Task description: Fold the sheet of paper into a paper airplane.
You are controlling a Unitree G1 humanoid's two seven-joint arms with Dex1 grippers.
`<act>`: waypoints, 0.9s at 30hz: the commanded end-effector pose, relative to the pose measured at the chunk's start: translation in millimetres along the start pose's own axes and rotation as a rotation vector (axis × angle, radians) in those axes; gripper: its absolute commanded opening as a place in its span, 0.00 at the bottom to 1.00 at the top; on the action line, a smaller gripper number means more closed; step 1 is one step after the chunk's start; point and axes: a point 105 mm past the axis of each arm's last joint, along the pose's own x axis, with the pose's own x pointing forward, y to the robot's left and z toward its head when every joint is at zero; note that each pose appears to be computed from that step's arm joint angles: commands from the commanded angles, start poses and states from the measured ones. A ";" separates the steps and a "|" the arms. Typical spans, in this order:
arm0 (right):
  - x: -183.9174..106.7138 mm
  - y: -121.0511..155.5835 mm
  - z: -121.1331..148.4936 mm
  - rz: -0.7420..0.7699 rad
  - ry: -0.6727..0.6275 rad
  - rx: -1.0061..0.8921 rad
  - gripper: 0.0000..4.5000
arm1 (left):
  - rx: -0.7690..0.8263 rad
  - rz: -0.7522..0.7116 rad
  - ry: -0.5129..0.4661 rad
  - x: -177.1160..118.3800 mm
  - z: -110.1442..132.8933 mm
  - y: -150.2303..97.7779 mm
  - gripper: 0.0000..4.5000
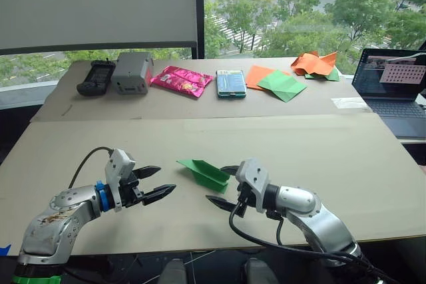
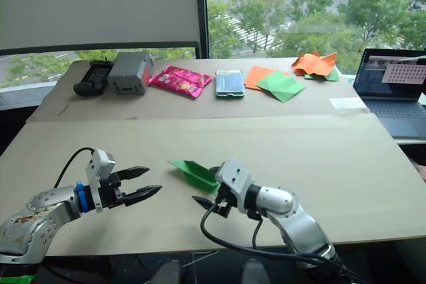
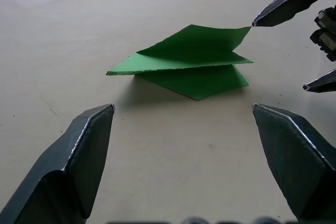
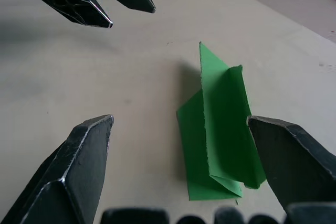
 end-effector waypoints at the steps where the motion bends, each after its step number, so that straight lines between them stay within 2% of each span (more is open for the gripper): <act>1: 3.4 -9.2 -1.4 0.004 -0.008 0.019 1.00 | 0.049 0.002 -0.025 0.1 10.0 -1.6 1.00; 8: 5.2 -30.4 -6.0 -0.040 0.002 0.145 1.00 | 0.059 0.020 -0.039 -1.2 11.7 -1.1 1.00; 19: 6.7 -49.0 17.6 -0.033 -0.065 0.261 1.00 | 0.055 0.015 -0.044 1.6 10.0 -4.5 1.00; 27: 7.6 -57.1 8.1 -0.019 0.065 -0.012 1.00 | 0.058 0.023 -0.036 2.2 9.5 -2.2 1.00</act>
